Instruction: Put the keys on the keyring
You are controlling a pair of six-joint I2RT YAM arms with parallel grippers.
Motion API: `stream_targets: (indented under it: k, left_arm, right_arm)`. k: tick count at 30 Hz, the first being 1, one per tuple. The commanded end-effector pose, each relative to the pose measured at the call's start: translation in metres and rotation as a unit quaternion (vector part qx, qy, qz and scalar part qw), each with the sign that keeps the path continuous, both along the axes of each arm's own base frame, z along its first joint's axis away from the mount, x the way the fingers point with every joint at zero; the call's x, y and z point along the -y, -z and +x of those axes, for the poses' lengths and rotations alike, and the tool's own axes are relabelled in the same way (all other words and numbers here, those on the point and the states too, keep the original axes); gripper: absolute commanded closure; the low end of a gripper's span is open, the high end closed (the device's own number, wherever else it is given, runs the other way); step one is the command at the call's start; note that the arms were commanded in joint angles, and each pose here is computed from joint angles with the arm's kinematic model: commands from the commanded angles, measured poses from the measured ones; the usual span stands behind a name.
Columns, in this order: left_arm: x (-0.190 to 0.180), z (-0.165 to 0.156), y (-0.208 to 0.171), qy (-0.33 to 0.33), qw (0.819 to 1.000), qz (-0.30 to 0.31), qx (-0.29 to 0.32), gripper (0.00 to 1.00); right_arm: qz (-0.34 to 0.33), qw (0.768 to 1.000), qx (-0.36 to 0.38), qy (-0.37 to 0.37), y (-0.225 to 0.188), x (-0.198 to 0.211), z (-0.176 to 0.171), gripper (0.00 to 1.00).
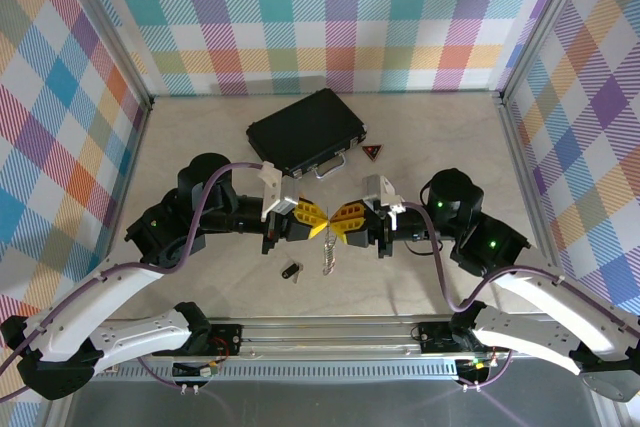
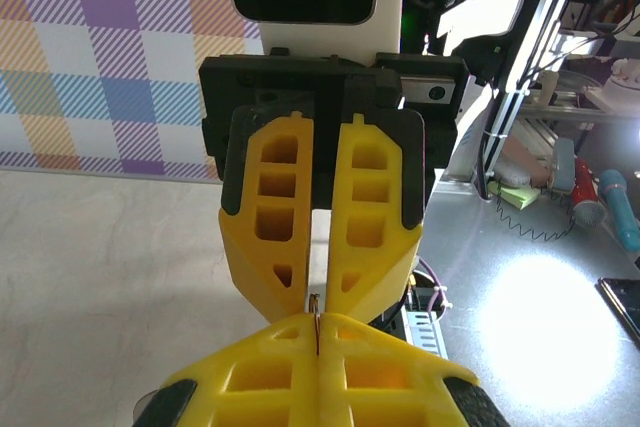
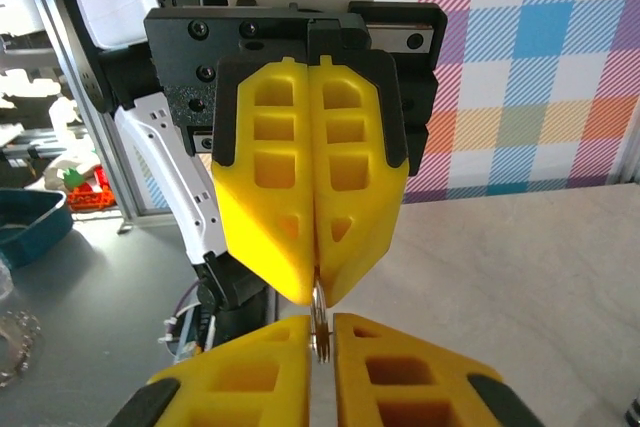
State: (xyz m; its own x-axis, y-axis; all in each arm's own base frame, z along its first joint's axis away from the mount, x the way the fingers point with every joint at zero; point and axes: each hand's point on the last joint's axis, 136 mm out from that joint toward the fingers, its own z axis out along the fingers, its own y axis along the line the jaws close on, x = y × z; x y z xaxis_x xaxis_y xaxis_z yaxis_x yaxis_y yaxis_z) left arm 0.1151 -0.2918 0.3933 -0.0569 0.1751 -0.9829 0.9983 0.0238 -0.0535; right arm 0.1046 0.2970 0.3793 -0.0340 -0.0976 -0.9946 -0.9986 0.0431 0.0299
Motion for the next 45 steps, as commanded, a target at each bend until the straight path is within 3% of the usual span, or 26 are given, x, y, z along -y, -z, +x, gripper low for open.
stream_targets:
  k: [1, 5, 6, 8, 13, 42, 45]
  left_arm:
    - [-0.003, -0.004, -0.018, 0.007, 1.000, -0.020, 0.020, 1.00]
    - [-0.004, -0.001, -0.015, -0.005, 1.000, -0.013, 0.017, 1.00]
    - [-0.005, 0.000, -0.013, -0.010, 1.000, -0.010, 0.017, 0.97]
    - [-0.008, 0.003, -0.007, -0.022, 1.000, 0.001, 0.016, 0.83]
    - [-0.014, 0.002, -0.002, -0.034, 0.999, 0.007, 0.014, 0.74]
    - [-0.005, 0.000, -0.010, -0.016, 0.999, -0.029, -0.004, 0.75]
    - [-0.005, 0.001, -0.010, -0.016, 0.999, -0.030, -0.005, 0.80]
  right_arm:
    - [0.015, 1.000, 0.019, -0.011, -0.016, -0.001, -0.004, 0.94]
    - [0.019, 1.000, 0.023, -0.005, -0.018, 0.000, -0.003, 1.00]
    - [0.020, 0.999, 0.024, -0.001, -0.019, 0.001, -0.003, 1.00]
    - [0.028, 0.999, 0.031, -0.001, -0.023, 0.003, -0.004, 1.00]
    - [0.047, 0.998, 0.042, -0.018, -0.027, 0.003, -0.010, 1.00]
    - [0.075, 0.995, 0.043, -0.046, -0.027, -0.006, -0.013, 1.00]
    - [0.079, 0.995, 0.045, -0.047, -0.026, -0.005, -0.014, 1.00]
